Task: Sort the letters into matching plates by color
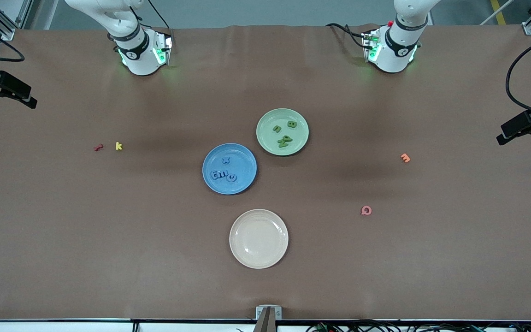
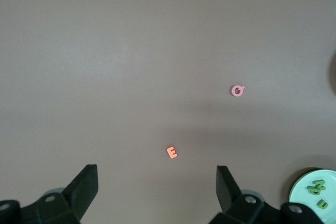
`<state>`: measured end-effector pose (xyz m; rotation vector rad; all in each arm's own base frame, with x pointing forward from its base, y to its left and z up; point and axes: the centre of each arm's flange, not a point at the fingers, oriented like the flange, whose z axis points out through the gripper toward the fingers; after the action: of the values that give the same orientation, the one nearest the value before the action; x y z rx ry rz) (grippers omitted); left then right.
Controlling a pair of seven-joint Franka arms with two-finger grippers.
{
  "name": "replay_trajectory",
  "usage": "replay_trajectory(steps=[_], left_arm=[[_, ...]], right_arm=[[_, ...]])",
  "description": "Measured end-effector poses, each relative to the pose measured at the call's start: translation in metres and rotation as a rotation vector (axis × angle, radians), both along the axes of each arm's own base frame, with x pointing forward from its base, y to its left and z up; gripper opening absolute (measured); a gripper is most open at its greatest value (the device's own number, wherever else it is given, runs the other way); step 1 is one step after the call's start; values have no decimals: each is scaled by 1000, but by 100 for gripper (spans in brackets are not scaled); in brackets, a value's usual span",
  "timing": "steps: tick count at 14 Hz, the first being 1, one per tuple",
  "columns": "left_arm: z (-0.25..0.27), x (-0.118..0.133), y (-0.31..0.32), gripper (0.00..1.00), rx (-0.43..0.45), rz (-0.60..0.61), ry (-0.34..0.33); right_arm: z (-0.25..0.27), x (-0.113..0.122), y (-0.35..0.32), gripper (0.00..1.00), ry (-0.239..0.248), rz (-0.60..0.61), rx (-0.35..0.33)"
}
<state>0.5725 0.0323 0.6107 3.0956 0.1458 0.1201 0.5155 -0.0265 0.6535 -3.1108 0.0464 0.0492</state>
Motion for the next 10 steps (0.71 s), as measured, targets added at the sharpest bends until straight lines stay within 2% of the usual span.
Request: replay_trajectory(steps=[10], left_arm=[[15,-3,-12,100,15,-13,-26]], right_arm=[[0,0,-2,100,2,8,-7]])
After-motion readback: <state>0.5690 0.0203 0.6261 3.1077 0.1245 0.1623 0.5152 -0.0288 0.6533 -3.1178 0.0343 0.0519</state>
